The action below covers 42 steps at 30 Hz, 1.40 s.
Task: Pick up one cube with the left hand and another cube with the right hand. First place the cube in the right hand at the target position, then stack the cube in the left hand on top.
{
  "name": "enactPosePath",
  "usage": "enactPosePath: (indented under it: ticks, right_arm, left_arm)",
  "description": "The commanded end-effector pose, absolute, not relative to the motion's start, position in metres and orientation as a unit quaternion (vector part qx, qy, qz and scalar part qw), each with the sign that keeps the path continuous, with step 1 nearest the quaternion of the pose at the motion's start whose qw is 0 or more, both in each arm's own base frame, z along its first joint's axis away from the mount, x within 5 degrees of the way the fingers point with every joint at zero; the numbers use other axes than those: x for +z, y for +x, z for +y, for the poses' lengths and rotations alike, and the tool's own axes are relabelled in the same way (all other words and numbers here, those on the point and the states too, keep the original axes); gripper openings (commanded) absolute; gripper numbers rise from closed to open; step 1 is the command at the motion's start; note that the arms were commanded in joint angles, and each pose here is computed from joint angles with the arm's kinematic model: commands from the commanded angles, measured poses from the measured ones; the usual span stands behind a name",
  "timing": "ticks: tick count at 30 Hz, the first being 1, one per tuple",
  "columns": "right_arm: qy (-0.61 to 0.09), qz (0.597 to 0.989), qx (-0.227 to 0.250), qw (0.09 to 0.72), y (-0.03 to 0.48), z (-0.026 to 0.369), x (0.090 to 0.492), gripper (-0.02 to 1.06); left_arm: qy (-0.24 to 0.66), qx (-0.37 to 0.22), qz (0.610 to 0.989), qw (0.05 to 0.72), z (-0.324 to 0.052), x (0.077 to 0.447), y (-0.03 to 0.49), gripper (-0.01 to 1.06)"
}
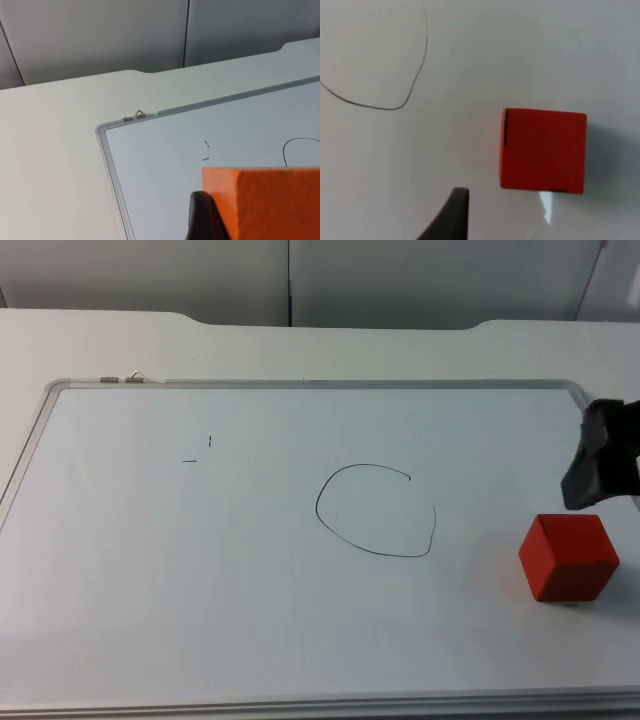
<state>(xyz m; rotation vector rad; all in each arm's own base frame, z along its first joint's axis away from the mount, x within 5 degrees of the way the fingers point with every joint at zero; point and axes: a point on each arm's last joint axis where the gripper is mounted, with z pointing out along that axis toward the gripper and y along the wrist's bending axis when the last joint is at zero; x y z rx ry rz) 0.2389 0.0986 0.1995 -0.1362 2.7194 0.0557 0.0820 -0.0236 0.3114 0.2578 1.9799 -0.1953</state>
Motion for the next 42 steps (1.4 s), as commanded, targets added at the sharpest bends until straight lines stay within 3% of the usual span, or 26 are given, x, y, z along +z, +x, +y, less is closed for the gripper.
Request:
enactPosePath:
  ticks: [1,15,23,26,30,31,34,35,37,42]
  right_arm:
    - [-0.046,0.975,0.022,0.217,0.245,0.103,0.195,0.99]
    - [-0.049,0.982,0.025,0.179,0.267,0.117,0.130,0.98]
    - [-0.044,0.982,0.029,0.183,0.275,0.121,0.118,0.92]
    - [-0.044,0.981,0.025,0.186,0.277,0.121,0.119,0.85]
    - [-0.039,0.981,0.022,0.188,0.279,0.121,0.121,0.54]
    - [-0.039,0.981,0.022,0.188,0.279,0.121,0.121,0.54]
    - [-0.045,0.980,0.019,0.191,0.279,0.121,0.122,0.26]
    - [-0.045,0.980,0.019,0.191,0.279,0.121,0.122,0.26]
    - [-0.051,0.978,0.021,0.201,0.279,0.121,0.128,0.01]
    - [-0.067,0.968,0.024,0.242,0.279,0.119,0.165,0.00]
  left_arm:
    - [0.106,-0.092,0.824,0.548,-0.025,0.313,0.081,0.01]
    - [0.106,-0.092,0.824,0.548,-0.025,0.313,0.081,0.01]
    - [0.106,-0.092,0.824,0.548,-0.025,0.313,0.081,0.01]
    - [0.106,-0.092,0.824,0.548,-0.025,0.313,0.081,0.01]
    - [0.106,-0.092,0.824,0.548,-0.025,0.313,0.081,0.01]
    - [0.106,-0.092,0.824,0.548,-0.025,0.313,0.081,0.01]
    - [0.106,-0.092,0.824,0.548,-0.025,0.313,0.081,0.01]
    - [0.106,-0.092,0.824,0.548,-0.025,0.313,0.081,0.01]
    - [0.106,-0.092,0.824,0.548,-0.025,0.313,0.081,0.01]
    - [0.107,-0.090,0.825,0.548,-0.024,0.313,0.081,0.01]
